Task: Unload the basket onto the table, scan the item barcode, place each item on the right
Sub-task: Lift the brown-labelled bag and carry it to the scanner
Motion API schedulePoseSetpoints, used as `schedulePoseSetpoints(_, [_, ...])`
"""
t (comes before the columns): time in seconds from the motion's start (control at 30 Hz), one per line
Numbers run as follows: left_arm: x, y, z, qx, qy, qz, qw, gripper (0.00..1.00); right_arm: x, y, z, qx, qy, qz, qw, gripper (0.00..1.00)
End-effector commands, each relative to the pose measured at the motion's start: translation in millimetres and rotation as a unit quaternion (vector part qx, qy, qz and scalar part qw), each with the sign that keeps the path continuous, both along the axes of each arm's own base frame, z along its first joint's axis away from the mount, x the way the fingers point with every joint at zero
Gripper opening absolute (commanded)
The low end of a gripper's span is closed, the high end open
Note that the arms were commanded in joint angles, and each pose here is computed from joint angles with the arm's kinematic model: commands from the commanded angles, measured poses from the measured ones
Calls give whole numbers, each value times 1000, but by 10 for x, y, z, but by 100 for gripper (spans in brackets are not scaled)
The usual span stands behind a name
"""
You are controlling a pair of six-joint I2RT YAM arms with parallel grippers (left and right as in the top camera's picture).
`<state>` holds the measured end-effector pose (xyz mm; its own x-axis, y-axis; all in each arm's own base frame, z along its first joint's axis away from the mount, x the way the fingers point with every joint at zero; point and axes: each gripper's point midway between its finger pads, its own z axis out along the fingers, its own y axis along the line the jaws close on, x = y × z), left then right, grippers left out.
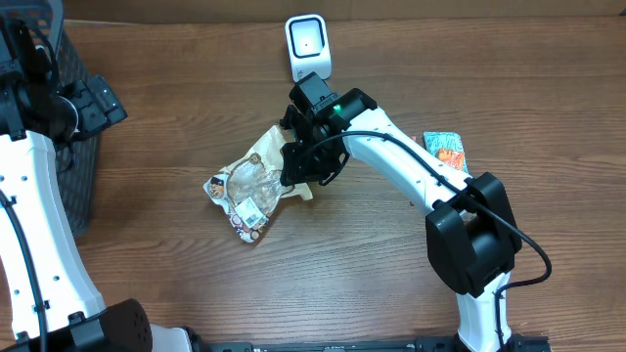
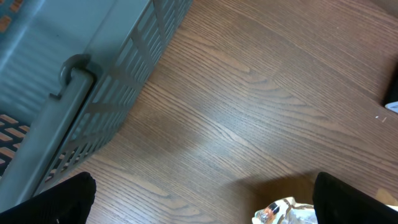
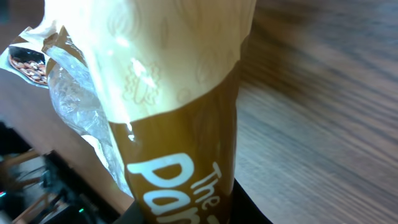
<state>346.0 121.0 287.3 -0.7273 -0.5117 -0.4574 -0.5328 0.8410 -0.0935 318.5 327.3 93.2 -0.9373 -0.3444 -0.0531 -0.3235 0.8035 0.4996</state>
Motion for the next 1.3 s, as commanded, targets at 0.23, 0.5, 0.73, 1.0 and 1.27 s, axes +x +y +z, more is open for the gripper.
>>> schedulePoseSetpoints(0.23, [26,-7,41,2,-6,-5,1000,100,53,108,304,56,-12,5,998,4])
schedulePoseSetpoints(0.5, [25,-7,41,2,-6,-6,1000,100,665,23,571,109,-97,-33,989,4])
schedulePoseSetpoints(0.73, [25,-7,41,2,-6,-5,1000,100,1236,-148,1057,154,-185,-68,968,4])
schedulePoseSetpoints(1.0, [25,-7,41,2,-6,-5,1000,100,1895,-77,1797,231,-370,-79,896,4])
schedulePoseSetpoints(1.27, [26,-7,41,2,-6,-5,1000,100,2532,-553,2154,135,-518,-215,817,10])
